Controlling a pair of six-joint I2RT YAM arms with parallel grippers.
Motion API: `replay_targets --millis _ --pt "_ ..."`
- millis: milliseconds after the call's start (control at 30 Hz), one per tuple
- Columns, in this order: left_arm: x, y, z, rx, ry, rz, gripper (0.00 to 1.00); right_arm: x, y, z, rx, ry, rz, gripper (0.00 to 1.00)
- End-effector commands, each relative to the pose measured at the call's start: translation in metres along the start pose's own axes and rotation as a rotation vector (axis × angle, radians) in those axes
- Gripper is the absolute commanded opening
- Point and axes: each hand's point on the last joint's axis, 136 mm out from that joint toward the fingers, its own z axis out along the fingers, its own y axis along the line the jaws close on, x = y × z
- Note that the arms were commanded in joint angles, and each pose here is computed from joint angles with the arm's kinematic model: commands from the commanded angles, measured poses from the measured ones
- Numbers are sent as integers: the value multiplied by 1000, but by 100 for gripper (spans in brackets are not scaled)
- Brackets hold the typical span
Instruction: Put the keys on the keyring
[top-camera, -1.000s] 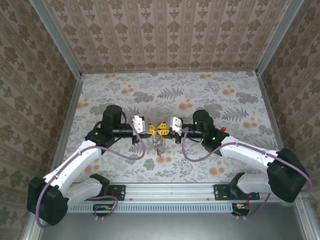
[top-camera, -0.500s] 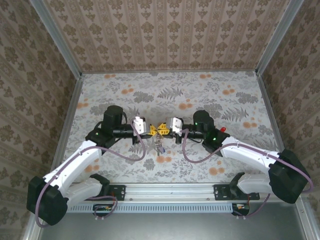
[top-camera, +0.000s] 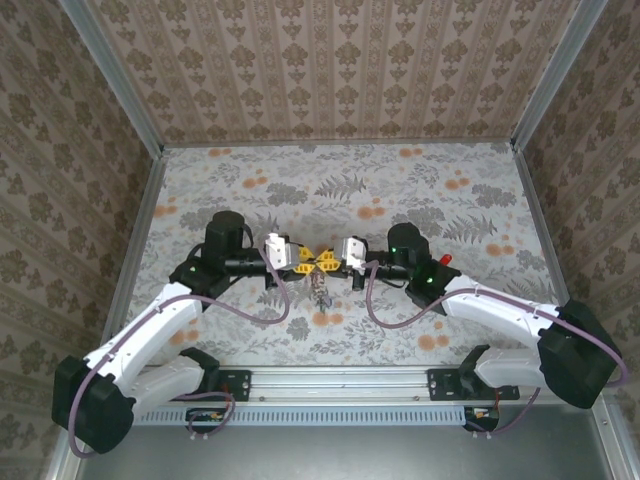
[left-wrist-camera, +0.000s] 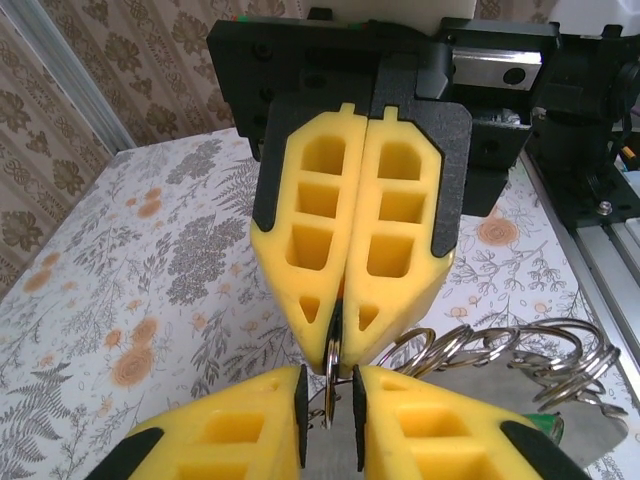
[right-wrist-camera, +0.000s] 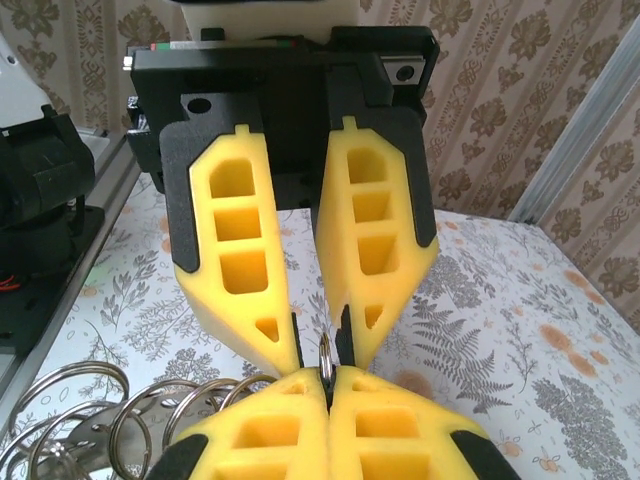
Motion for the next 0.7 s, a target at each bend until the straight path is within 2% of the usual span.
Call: replay_targets --millis 0,267,367,400,467,500,533,667 --pt "-12 -2 -1 14 -42 26 18 -28 -5 -6 31 -96 -45 0" --pt "-7 0 0 3 -25 20 20 -35 -6 -10 46 -124 -51 0" --pt "-6 2 0 -9 -21 21 11 -36 -5 -10 43 -129 -52 0" --pt "-7 3 0 -15 -18 24 1 -36 -5 -10 41 -129 -52 0" --pt "-7 6 -1 -28 -13 31 0 -34 -4 -9 34 -122 -50 0" --pt "-9 7 -2 -39 -16 44 0 -32 -4 -9 35 -114 -50 4" --pt "-11 8 -3 -52 -20 56 0 -27 -3 -10 33 -93 -53 14" --pt "-12 13 -8 -123 -11 133 0 -8 0 -17 51 10 -116 29"
